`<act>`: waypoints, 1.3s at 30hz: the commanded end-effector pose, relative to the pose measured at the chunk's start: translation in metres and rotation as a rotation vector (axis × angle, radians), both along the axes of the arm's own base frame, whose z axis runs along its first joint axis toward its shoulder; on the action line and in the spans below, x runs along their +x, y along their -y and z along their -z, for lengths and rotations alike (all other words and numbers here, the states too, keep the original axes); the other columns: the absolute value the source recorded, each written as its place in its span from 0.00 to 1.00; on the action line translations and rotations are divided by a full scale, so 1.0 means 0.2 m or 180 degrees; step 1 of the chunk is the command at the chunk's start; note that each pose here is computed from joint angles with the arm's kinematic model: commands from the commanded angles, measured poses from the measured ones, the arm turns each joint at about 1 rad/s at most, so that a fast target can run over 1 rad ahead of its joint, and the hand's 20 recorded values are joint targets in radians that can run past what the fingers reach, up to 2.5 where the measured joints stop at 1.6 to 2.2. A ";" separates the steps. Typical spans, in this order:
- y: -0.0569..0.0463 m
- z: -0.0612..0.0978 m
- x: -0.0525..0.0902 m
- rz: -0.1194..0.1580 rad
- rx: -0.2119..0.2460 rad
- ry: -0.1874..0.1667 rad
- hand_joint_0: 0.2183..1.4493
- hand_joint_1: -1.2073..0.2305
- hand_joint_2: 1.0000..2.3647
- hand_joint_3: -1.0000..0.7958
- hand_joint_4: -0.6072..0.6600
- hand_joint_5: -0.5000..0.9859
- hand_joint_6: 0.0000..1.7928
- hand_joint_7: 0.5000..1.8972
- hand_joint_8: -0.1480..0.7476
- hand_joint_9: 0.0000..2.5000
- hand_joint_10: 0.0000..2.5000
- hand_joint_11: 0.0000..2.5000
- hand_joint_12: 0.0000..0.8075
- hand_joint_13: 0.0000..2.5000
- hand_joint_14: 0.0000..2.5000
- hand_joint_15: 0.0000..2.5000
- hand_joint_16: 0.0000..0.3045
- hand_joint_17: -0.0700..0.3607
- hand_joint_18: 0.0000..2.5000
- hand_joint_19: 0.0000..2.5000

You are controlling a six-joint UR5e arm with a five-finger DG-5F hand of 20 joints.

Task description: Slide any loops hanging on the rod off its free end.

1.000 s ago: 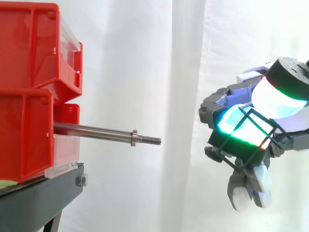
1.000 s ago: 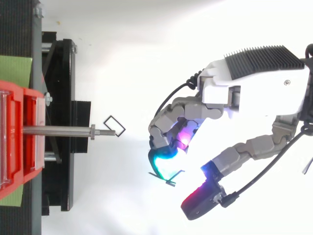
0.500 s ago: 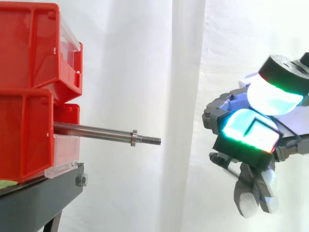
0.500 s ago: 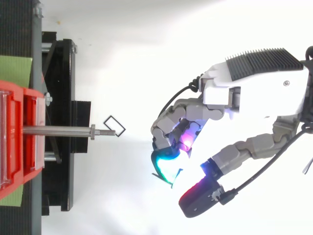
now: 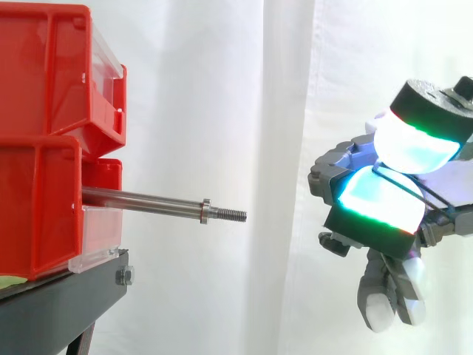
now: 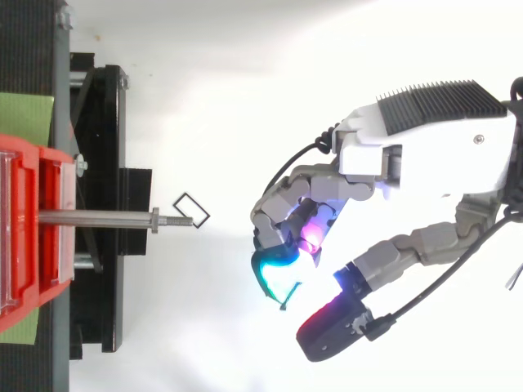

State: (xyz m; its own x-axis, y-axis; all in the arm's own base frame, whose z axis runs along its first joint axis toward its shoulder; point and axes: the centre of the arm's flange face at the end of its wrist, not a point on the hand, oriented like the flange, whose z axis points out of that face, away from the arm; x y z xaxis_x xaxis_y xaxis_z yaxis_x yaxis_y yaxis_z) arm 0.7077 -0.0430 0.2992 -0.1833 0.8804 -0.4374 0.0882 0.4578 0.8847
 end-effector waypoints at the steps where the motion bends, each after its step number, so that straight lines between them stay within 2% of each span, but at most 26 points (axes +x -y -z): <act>1: 0.00 0.00 0.00 0.0005 0.0003 -0.0006 0.30 0.38 0.01 0.36 0.54 0.26 0.45 0.53 0.51 0.44 0.01 0.14 0.39 0.36 0.00 0.07 0.15 0.41 0.37 0.15; 8: 0.00 0.00 0.00 0.0008 0.0022 -0.0009 0.29 0.34 0.01 0.43 0.51 0.24 0.47 0.53 0.51 0.44 0.01 0.15 0.39 0.36 0.00 0.06 0.16 0.41 0.38 0.15; 9: 0.00 0.00 0.00 0.0008 0.0023 -0.0004 0.29 0.34 0.01 0.43 0.51 0.24 0.48 0.50 0.51 0.44 0.01 0.15 0.39 0.36 0.00 0.06 0.16 0.41 0.38 0.15; 12: 0.00 0.00 0.00 0.0008 0.0023 -0.0004 0.29 0.36 0.01 0.39 0.54 0.24 0.48 0.47 0.51 0.43 0.01 0.15 0.40 0.36 0.00 0.06 0.16 0.41 0.38 0.15; 15: 0.00 0.00 0.00 0.0008 0.0024 0.0001 0.28 0.42 0.00 0.31 0.56 0.24 0.48 0.41 0.52 0.44 0.01 0.15 0.39 0.36 0.00 0.06 0.16 0.41 0.38 0.15; 22: 0.00 0.00 0.00 0.0008 0.0022 -0.0009 0.29 0.45 0.00 0.28 0.55 0.25 0.45 0.46 0.51 0.44 0.01 0.14 0.40 0.36 0.00 0.06 0.16 0.41 0.38 0.15; 27: 0.00 0.00 0.00 0.0008 0.0022 -0.0009 0.31 0.38 0.01 0.35 0.51 0.26 0.46 0.49 0.50 0.43 0.01 0.13 0.39 0.36 0.00 0.06 0.15 0.41 0.37 0.15; 35: 0.00 0.00 0.00 0.0009 0.0027 -0.0009 0.29 0.32 0.01 0.45 0.49 0.26 0.48 0.51 0.50 0.42 0.00 0.13 0.39 0.36 0.00 0.06 0.15 0.41 0.38 0.15; 39: 0.00 0.01 0.00 0.0009 0.0025 -0.0029 0.28 0.38 0.01 0.37 0.53 0.26 0.46 0.52 0.50 0.42 0.01 0.14 0.39 0.36 0.00 0.07 0.16 0.41 0.38 0.15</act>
